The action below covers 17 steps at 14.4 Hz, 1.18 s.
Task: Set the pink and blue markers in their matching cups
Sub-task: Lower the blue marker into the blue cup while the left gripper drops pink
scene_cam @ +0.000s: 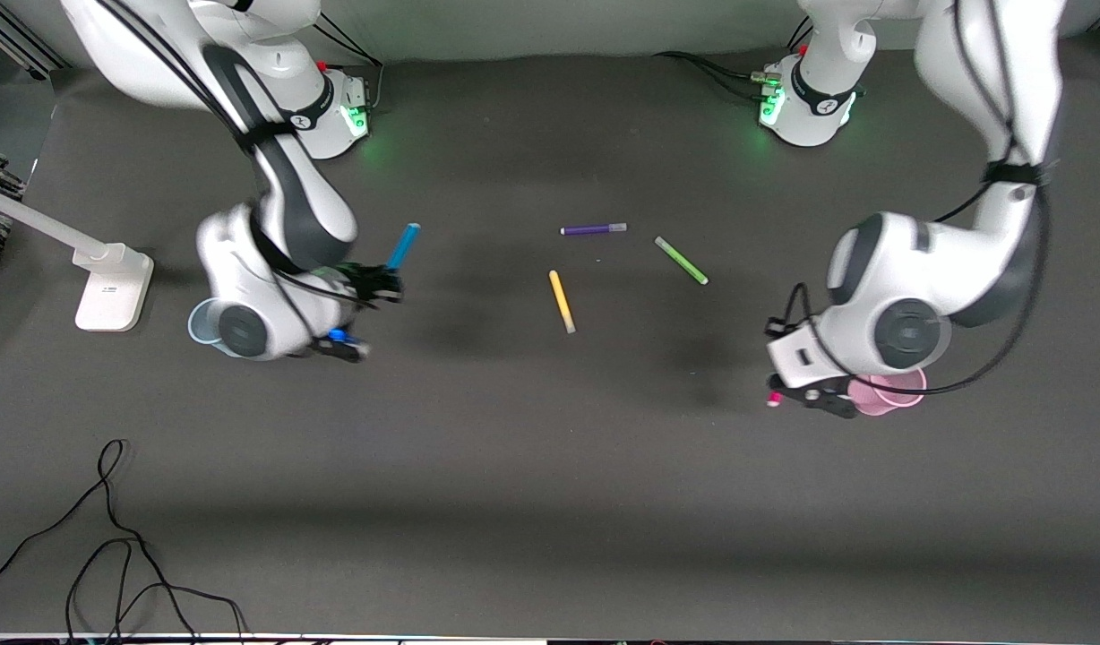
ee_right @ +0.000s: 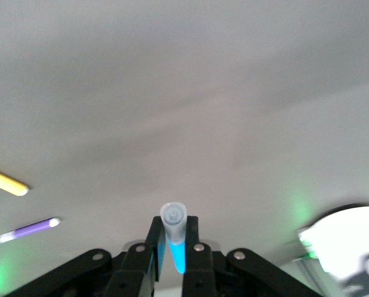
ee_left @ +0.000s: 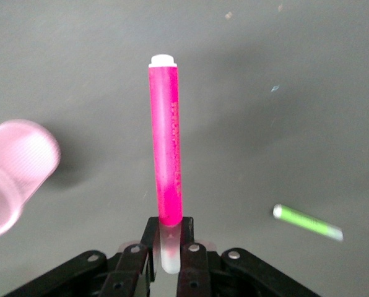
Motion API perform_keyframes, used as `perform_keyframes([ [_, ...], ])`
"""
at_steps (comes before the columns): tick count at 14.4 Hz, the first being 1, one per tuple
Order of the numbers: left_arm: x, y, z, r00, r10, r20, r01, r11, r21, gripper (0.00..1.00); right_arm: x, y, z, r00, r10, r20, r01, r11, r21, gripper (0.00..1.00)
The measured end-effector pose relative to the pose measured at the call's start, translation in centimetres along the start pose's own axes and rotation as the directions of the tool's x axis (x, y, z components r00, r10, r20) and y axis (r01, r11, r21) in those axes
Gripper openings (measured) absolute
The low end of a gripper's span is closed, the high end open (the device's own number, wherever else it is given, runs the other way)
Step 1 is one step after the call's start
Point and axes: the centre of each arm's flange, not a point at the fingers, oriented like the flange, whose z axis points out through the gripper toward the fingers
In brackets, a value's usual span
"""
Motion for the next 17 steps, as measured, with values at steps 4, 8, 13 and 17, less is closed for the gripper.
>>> perform_keyframes([
  [4, -3.3, -7.4, -4.6, 0.995, -0.026, 0.093, 0.03, 0.999, -0.046, 0.17, -3.9, 5.7, -8.9, 0.973, -0.11, -0.203, 0.111, 0.994, -0.005, 0.17],
  [8, -5.9, -13.8, -4.9, 0.981, -0.079, 0.176, 0.081, 0.997, -0.001, 0.17, -4.2, 12.9, -14.5, 0.87, -0.285, -0.401, 0.27, 0.958, -0.096, 0.17],
  [13, -4.9, -16.0, -1.1, 0.964, -0.095, 0.248, 0.093, 0.995, 0.019, 0.17, -3.2, 18.7, -12.0, 0.709, -0.425, -0.563, 0.409, 0.898, -0.163, 0.17],
  [17, -2.8, -16.7, 3.0, 0.944, -0.126, 0.306, 0.121, 0.992, 0.035, 0.17, -4.1, 20.6, -8.7, 0.691, -0.418, -0.589, 0.411, 0.898, -0.155, 0.17],
])
